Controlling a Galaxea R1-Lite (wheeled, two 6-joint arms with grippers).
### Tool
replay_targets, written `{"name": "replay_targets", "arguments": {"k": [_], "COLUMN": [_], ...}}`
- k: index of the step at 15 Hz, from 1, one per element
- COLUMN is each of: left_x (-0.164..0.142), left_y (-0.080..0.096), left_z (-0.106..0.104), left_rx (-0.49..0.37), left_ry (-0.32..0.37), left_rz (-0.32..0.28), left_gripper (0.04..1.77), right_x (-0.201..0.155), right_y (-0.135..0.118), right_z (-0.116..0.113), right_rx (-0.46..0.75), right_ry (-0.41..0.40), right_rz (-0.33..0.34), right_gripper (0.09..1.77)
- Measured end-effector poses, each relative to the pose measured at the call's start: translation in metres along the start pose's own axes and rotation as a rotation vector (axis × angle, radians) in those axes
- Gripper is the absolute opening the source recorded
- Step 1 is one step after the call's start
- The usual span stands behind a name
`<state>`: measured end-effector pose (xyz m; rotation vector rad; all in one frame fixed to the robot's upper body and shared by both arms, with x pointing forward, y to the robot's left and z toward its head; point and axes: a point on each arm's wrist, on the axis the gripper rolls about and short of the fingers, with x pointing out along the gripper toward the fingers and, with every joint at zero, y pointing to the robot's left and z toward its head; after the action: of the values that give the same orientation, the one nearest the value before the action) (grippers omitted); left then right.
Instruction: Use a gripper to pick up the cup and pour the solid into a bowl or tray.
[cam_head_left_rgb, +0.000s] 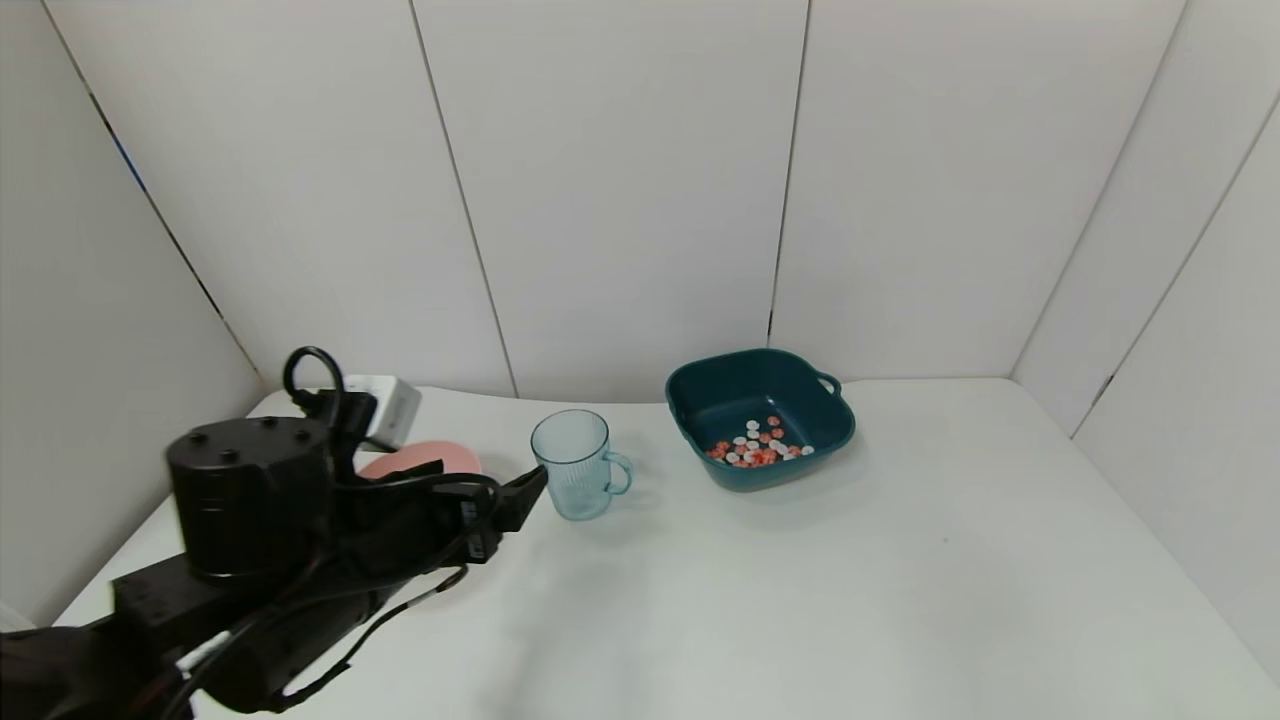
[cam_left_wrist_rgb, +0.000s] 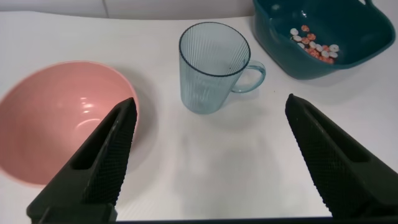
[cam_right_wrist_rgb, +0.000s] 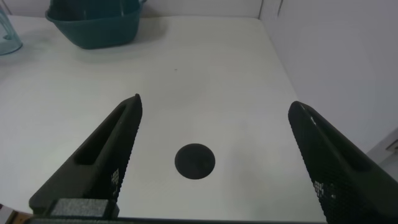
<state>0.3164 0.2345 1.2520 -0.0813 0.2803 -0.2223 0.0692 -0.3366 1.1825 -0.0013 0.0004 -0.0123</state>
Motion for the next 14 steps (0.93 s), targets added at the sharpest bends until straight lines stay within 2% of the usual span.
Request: {"name": "replay_targets", "arguments": {"k": [2,6,11,14], "left_x": [-0.03,-0.09,-0.15,-0.181], "left_y": [0.024,0.052,0.063,0.061], "left_z": [0.005,0.002,-0.012,-0.019], "left_rx": [0.017,0.032,0.083,0.139], "left_ry": [-0.034,-0.082,-0.098,-0.172], "left_rz": [-0.033,-0.011,0.056,0.117], "left_gripper": [1.71,1.71,1.71,1.72], "right_x": [0.0,0.0,0.0,0.0], "right_y": [0.0,0.0,0.0,0.0], "right_z": [0.0,0.0,0.0,0.0], "right_rx": [0.0,0.0,0.0,0.0], "right_ry": [0.0,0.0,0.0,0.0], "right_rz": [0.0,0.0,0.0,0.0], "right_gripper": [1.71,1.71,1.71,1.71]}}
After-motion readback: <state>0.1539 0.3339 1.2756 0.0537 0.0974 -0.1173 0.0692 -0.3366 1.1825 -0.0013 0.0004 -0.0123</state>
